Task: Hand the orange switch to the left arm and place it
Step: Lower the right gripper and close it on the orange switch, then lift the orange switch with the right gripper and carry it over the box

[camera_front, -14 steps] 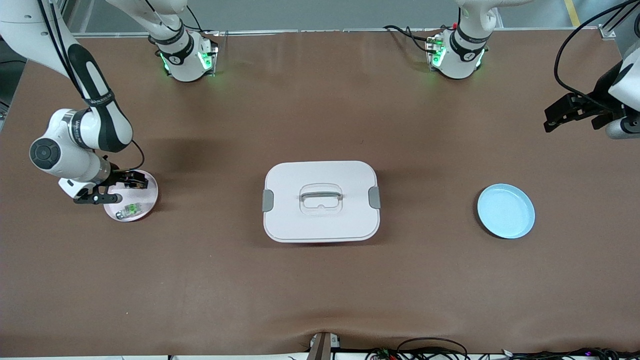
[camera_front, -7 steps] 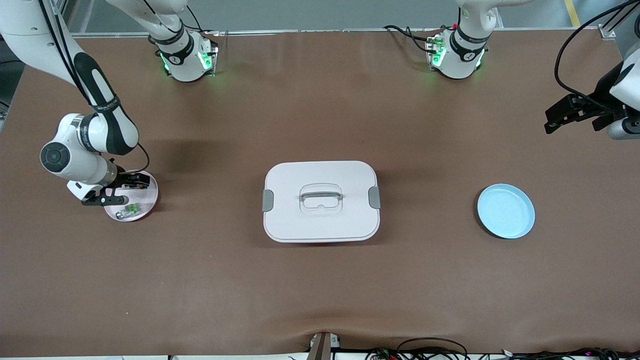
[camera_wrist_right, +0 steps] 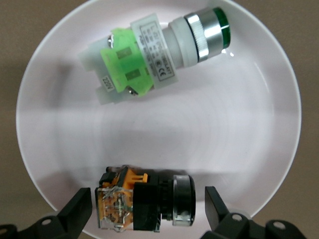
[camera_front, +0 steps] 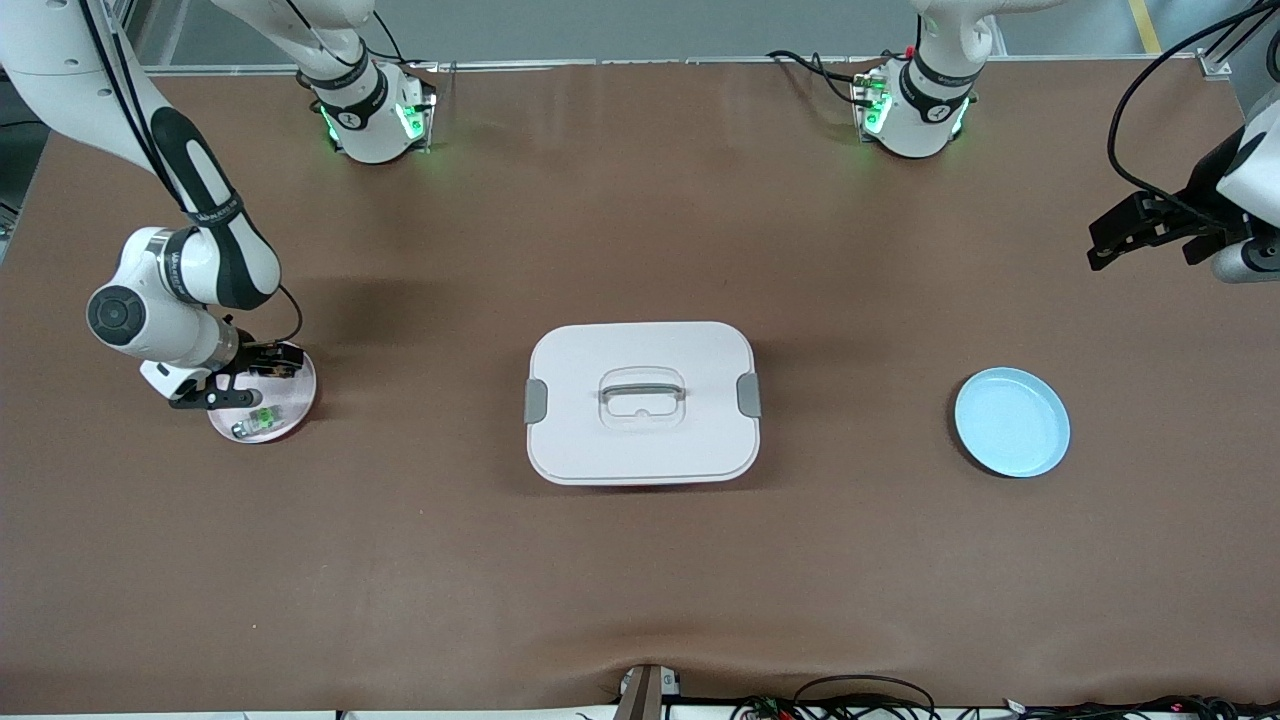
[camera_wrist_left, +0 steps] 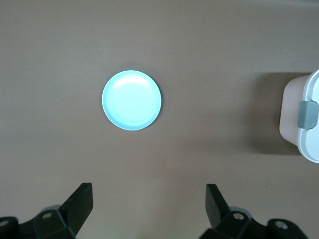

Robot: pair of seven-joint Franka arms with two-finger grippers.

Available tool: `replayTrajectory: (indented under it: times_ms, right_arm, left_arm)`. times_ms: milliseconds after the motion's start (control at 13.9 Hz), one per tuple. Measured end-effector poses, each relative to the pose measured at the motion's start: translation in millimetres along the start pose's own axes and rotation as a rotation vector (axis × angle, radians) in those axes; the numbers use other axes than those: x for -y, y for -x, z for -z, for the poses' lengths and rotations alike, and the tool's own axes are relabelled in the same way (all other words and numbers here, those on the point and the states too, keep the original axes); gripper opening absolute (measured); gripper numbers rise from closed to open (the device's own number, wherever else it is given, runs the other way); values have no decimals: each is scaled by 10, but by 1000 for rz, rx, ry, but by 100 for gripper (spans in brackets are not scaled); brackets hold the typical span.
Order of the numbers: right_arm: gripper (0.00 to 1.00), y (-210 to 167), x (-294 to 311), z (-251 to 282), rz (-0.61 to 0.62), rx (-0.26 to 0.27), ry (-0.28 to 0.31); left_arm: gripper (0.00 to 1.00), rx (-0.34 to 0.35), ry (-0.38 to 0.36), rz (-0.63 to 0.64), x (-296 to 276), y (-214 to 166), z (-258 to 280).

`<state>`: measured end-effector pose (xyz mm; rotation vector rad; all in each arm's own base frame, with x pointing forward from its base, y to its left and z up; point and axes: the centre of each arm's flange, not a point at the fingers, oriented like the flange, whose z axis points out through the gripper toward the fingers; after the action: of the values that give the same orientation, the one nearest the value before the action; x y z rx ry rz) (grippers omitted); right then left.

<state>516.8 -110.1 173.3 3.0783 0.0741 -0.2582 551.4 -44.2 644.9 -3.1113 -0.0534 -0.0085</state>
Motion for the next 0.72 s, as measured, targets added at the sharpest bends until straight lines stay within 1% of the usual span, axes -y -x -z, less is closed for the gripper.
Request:
replayTrajectory:
  times_ms: [72,144,216,647,719]
  right_arm:
    - [92,4,1,-9,0,2,0]
    - [79,5,1,-14,0,3,-1]
    - [72,5,1,-13,0,3,-1]
    - [73,-1,-3,-6,31,2,0]
    - [73,-2,-7,2,42,12,-1]
  left_arm:
    - [100,0,0,0,0,-2,-3]
    - [100,1,0,0,0,-4,-7]
    - [100,1,0,0,-1,-7,-11]
    - [100,3,0,-1,-7,-16,-31]
    - [100,4,0,-2,-10,-23,-43]
